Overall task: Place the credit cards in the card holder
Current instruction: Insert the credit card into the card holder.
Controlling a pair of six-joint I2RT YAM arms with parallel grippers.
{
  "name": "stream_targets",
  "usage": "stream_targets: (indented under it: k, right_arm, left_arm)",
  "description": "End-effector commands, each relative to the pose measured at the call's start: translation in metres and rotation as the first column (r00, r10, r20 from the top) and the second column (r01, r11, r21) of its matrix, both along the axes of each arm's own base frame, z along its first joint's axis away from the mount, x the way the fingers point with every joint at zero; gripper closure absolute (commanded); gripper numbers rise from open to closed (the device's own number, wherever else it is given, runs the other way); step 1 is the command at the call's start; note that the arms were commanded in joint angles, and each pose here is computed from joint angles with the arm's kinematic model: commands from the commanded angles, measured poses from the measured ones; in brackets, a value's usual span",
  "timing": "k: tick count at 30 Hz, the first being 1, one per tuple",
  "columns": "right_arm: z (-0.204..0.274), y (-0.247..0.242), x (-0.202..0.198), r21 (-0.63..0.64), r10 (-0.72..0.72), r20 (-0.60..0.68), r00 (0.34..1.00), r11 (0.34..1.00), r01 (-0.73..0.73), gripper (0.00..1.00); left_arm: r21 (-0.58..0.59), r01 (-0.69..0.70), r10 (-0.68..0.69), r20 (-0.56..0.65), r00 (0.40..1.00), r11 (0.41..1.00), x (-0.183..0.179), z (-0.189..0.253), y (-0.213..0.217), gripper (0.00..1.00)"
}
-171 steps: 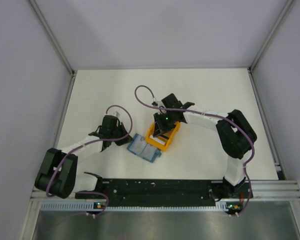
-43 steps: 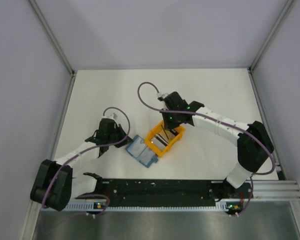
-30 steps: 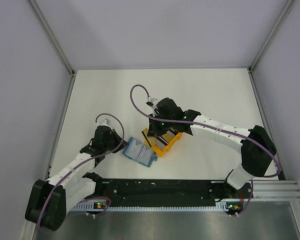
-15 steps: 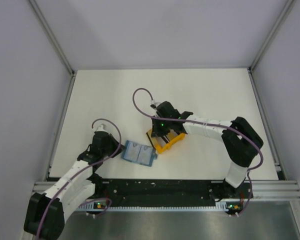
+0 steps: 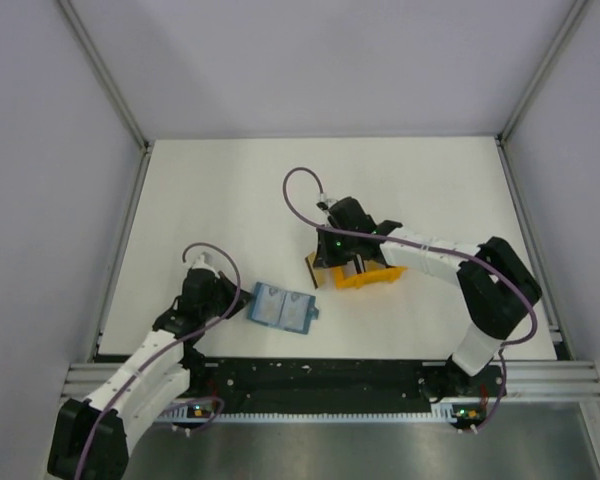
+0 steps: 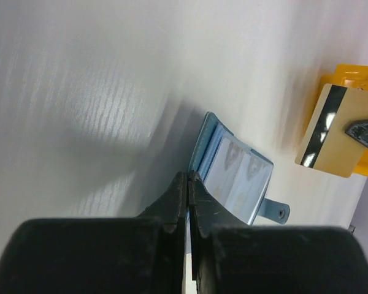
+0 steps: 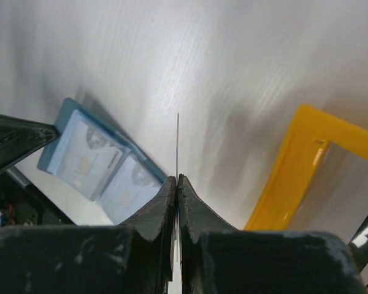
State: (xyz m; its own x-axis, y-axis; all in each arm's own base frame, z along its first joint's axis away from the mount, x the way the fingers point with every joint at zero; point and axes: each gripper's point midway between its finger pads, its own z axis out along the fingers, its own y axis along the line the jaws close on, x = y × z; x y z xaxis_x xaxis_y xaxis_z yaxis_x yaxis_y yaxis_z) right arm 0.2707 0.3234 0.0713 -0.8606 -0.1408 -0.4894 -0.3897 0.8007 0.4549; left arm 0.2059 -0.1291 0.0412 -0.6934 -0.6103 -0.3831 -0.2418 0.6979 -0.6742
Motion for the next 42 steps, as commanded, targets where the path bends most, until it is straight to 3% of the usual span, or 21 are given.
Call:
stream_targets:
  k: [1, 4, 12, 18, 24, 34, 42]
  right_arm:
    - [0.071, 0.038, -0.016, 0.163, 0.069, 0.098, 0.993, 0.983, -0.085, 1.00]
    - [0.070, 0.051, -0.030, 0.191, 0.063, 0.068, 0.996, 0.979, -0.075, 1.00]
    - [0.011, 0.044, -0.054, 0.168, -0.008, -0.089, 0.996, 0.985, 0.023, 1.00]
    - [-0.015, 0.050, -0.066, 0.168, 0.035, -0.164, 0.986, 0.986, -0.007, 1.00]
    - [-0.023, 0.049, -0.065, 0.152, 0.032, -0.175, 0.984, 0.988, -0.005, 1.00]
    - [-0.025, 0.049, -0.062, 0.140, 0.031, -0.159, 0.987, 0.990, -0.008, 1.00]
    - [-0.030, 0.050, -0.061, 0.130, 0.036, -0.165, 0.986, 0.991, -0.015, 1.00]
  left_arm:
    - [-0.076, 0.002, 0.005, 0.090, 0.996, 0.997, 0.010, 0.022, -0.008, 1.00]
    - [-0.094, 0.014, -0.003, 0.116, 0.993, 0.995, 0.009, 0.029, -0.010, 1.00]
    - [-0.137, 0.109, -0.086, 0.162, 0.983, 0.985, -0.002, 0.032, -0.022, 0.99]
    - [-0.145, 0.202, -0.172, 0.195, 0.966, 0.969, -0.009, 0.031, -0.033, 0.81]
    - [-0.129, 0.299, -0.266, 0.226, 0.937, 0.945, -0.014, 0.036, -0.042, 0.73]
    - [-0.138, 0.354, -0.312, 0.252, 0.916, 0.925, -0.014, 0.043, -0.049, 0.97]
    - [-0.152, 0.412, -0.352, 0.313, 0.882, 0.898, -0.015, 0.059, -0.057, 0.94]
